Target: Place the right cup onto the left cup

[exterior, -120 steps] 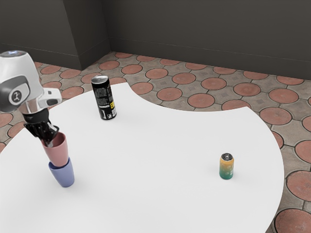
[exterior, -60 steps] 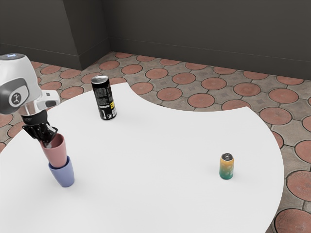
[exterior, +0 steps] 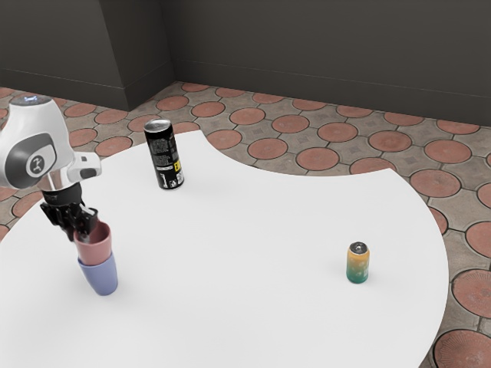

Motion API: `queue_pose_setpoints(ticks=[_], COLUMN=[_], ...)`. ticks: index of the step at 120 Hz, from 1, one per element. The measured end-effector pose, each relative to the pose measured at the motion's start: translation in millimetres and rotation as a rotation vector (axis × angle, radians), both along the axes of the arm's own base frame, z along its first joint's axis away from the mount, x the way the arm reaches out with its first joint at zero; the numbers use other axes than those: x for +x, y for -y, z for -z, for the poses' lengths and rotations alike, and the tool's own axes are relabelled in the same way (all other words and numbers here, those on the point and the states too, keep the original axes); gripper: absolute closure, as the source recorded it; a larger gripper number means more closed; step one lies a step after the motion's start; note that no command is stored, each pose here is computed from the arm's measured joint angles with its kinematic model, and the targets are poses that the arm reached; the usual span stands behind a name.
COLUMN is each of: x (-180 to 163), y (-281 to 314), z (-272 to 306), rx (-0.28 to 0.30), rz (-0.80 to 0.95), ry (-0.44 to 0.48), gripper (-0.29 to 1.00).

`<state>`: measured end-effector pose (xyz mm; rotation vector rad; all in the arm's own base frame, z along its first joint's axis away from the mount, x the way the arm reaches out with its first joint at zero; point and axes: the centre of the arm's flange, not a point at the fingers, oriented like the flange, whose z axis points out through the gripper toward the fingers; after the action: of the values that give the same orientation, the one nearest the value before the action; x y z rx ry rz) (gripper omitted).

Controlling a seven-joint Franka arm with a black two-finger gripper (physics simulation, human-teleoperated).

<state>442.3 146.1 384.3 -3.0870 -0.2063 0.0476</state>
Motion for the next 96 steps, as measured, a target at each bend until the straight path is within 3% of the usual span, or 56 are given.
queue_pose_setpoints(ticks=[23,55,74,96], x=[-2.7,-9.5,21.2,86.5], y=[2.4,33.3,75.7,122.2], z=[-19.1,-77.8,-104.5,-118.7], rx=[-0.008,-0.017,-0.011,-0.023], rz=[0.005,0.066,0.144,0.212], ry=[0.04,0.097,0.095,0.07], gripper=[0.21,0.06,0.03,0.01])
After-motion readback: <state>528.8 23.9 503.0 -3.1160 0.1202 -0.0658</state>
